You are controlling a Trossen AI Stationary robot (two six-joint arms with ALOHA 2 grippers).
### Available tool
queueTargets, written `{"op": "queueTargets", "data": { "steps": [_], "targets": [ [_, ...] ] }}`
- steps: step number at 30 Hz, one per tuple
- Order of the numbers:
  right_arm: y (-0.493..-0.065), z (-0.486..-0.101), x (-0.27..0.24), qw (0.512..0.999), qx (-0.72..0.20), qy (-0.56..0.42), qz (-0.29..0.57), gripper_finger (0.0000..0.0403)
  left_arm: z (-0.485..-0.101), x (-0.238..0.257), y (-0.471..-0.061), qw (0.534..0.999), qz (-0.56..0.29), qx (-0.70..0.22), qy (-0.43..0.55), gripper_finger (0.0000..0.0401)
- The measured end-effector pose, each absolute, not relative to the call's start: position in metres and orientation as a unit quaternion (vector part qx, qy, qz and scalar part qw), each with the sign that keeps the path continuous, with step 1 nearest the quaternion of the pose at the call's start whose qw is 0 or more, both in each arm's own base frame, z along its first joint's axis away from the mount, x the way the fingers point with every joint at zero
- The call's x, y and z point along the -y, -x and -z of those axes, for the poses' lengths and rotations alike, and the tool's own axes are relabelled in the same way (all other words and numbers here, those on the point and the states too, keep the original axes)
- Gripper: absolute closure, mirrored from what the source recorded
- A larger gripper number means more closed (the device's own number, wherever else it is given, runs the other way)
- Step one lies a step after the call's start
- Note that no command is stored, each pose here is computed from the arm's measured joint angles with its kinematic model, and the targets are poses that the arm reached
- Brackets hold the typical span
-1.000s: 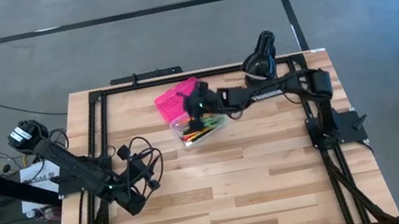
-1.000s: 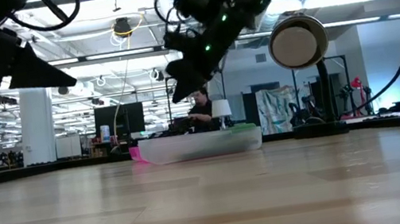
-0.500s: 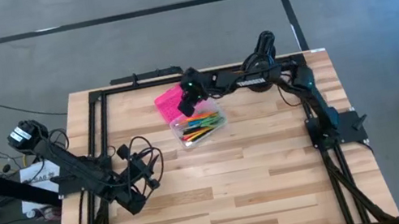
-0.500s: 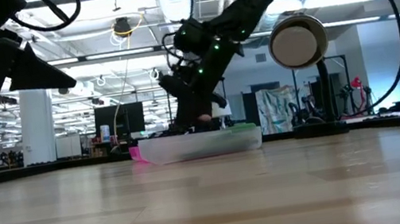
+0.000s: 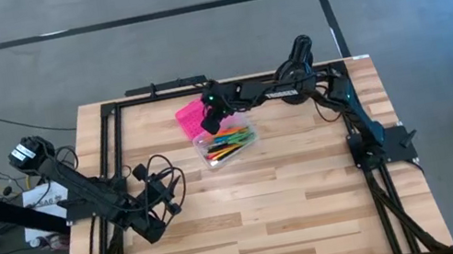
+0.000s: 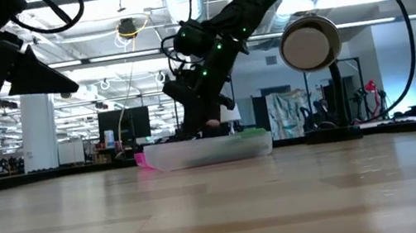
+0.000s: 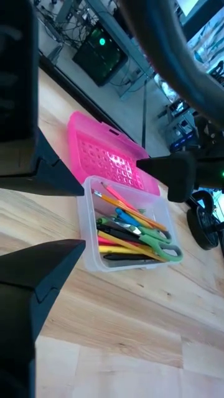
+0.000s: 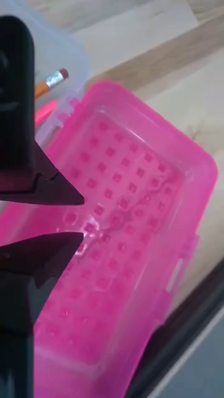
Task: Pick & place school supplies into a supply box
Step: Move the pink supply box to the center of the table
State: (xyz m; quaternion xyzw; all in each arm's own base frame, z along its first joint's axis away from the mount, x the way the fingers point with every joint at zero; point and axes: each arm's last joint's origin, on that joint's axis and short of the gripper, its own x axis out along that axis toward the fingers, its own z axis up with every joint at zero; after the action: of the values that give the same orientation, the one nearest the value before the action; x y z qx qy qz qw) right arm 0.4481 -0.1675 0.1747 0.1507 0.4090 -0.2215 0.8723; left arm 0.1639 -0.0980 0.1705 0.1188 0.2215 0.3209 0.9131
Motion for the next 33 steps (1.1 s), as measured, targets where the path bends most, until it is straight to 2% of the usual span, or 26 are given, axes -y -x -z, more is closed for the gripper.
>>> {"op": "queueTargets", "data": {
  "steps": [33],
  "targets": [
    [-0.443,-0.163,0.150,0.851,-0.462,-0.145,0.204,0.0393,-0.170,0.098,-0.164,0.914,-0.314,-0.230,-0.114,0.0283]
  ]
}}
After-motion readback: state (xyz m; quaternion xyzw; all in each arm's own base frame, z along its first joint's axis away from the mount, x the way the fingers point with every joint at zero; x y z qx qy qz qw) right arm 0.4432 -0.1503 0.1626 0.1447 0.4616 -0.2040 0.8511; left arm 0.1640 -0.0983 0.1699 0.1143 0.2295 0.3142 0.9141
